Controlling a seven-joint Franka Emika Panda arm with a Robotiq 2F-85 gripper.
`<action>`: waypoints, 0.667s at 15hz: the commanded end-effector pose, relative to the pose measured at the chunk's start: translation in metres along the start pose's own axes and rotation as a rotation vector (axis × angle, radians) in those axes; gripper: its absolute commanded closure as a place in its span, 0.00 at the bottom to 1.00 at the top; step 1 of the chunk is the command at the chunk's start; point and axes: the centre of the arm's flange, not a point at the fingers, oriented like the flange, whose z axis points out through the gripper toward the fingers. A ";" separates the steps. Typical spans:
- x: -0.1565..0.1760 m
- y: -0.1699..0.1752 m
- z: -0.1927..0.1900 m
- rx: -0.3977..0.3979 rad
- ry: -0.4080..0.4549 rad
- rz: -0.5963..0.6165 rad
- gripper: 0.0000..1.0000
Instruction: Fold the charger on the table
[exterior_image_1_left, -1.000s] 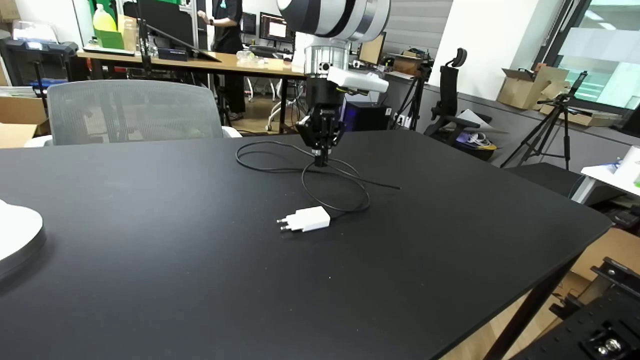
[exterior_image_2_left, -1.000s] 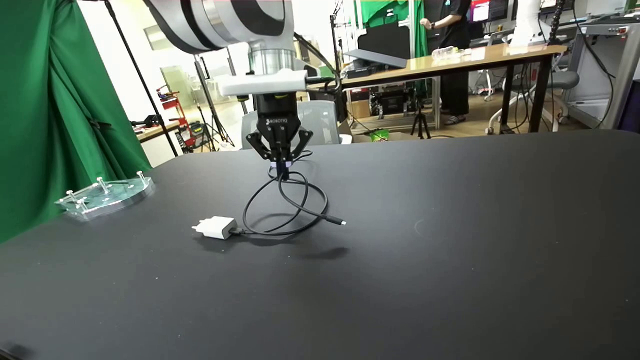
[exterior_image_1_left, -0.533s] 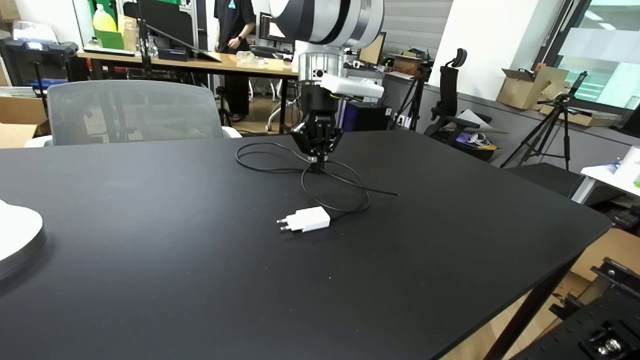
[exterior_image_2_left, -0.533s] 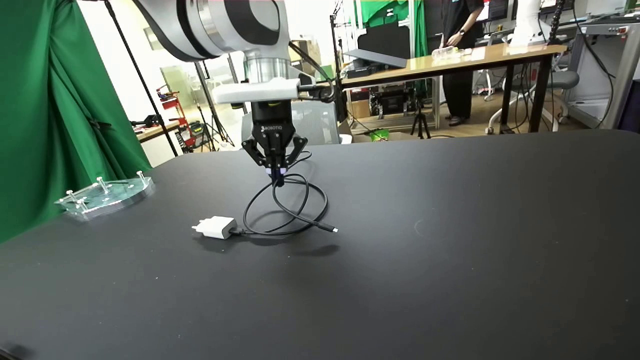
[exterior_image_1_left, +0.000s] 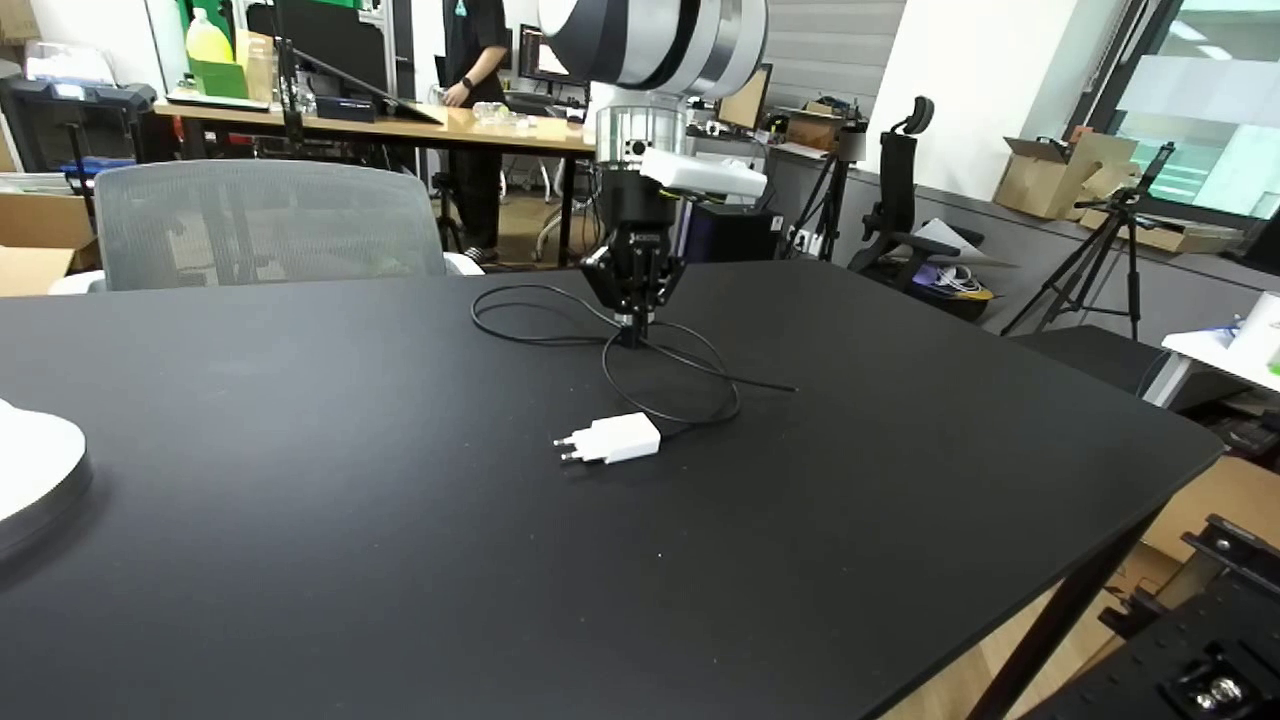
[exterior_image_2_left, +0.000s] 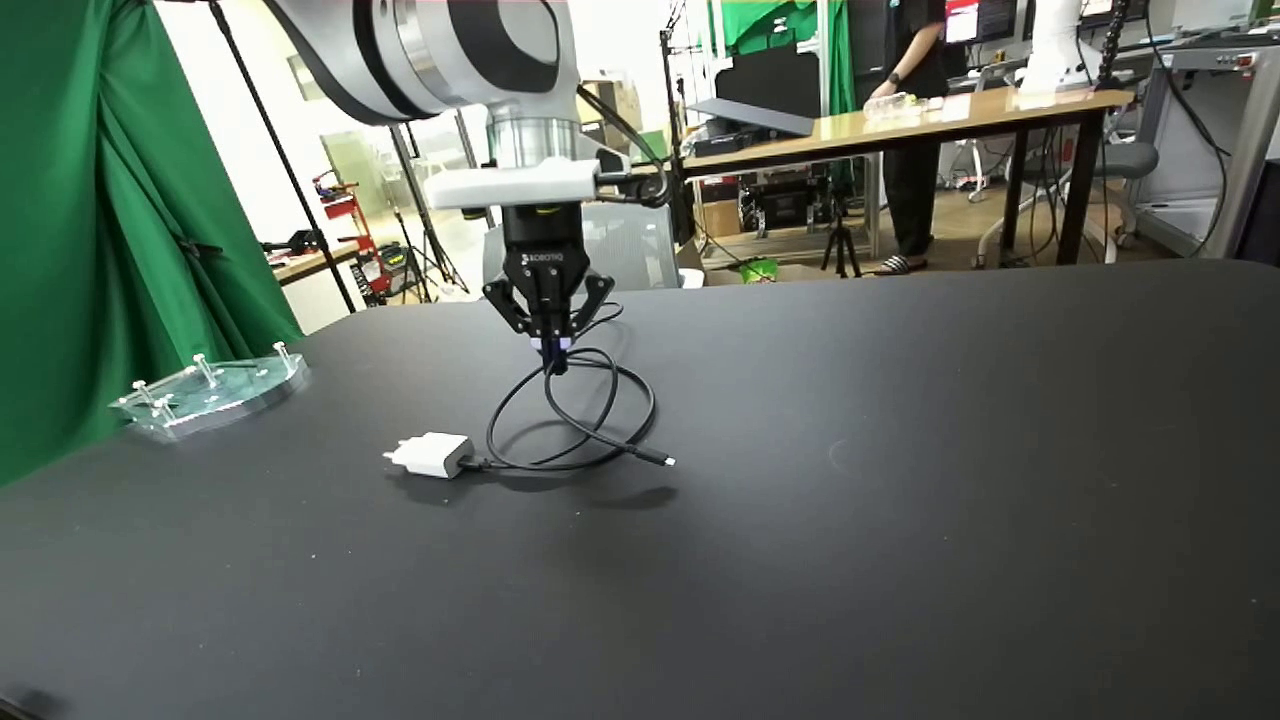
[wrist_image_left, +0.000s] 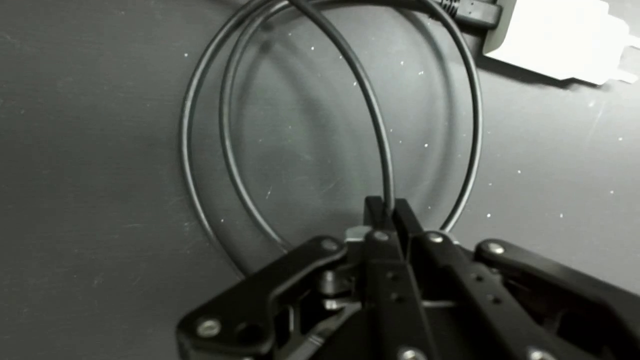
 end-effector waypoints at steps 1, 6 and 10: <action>-0.001 -0.001 -0.002 -0.009 0.010 -0.003 0.98; -0.006 -0.015 -0.001 -0.014 0.002 -0.052 0.98; -0.012 -0.027 0.001 -0.022 -0.013 -0.101 0.68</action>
